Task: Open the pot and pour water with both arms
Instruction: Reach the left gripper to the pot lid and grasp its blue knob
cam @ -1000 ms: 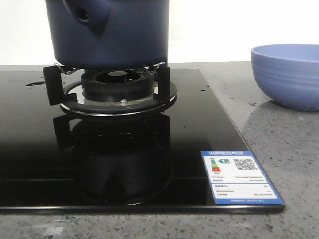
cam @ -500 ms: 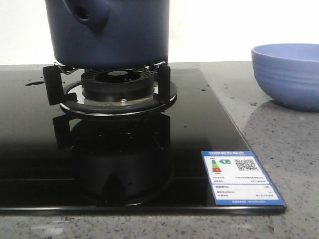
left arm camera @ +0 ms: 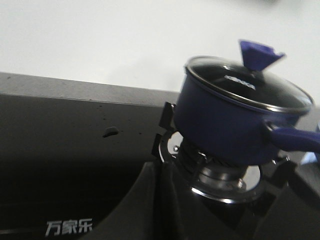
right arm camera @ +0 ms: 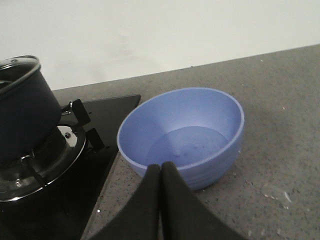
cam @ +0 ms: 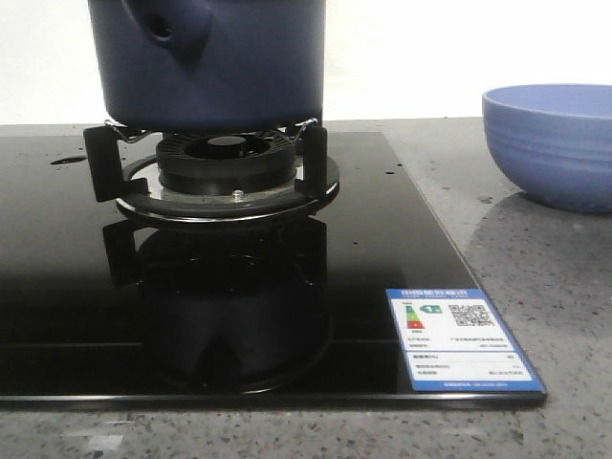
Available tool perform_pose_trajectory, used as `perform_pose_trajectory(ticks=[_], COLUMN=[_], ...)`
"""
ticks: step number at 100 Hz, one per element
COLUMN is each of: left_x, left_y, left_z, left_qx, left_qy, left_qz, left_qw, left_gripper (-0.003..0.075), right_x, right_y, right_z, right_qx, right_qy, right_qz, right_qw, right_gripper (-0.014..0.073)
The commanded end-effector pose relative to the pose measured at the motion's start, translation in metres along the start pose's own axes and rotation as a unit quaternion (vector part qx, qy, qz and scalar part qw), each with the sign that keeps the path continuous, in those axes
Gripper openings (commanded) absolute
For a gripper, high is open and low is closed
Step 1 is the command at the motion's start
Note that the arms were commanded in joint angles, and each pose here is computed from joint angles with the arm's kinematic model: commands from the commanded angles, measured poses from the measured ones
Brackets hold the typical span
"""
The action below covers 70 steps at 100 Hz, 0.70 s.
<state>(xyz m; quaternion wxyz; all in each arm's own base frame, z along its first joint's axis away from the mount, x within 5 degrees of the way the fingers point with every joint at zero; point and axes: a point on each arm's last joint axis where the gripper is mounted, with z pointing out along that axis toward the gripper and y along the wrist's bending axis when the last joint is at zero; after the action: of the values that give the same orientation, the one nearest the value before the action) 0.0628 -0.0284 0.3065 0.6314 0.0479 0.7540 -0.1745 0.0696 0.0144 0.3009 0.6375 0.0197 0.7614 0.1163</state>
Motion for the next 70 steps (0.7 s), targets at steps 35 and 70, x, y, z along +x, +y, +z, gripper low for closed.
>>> perform_pose_trajectory(ticks=[35, 70], left_x=[-0.066, -0.079], left_y=[-0.032, -0.039], left_z=[0.028, 0.070], left_qx=[0.136, 0.128], left_qy=[-0.009, -0.020], left_qz=[0.072, 0.051], left_qw=[0.988, 0.990], left_gripper=[0.0156, 0.0473], right_x=[-0.046, -0.051], right_y=[0.020, 0.022], right_z=[0.021, 0.026], right_qx=[-0.075, -0.077], right_qy=[0.029, 0.035], right_qz=[-0.094, -0.093], right_qw=[0.992, 0.992], right_gripper=[0.0213, 0.0451])
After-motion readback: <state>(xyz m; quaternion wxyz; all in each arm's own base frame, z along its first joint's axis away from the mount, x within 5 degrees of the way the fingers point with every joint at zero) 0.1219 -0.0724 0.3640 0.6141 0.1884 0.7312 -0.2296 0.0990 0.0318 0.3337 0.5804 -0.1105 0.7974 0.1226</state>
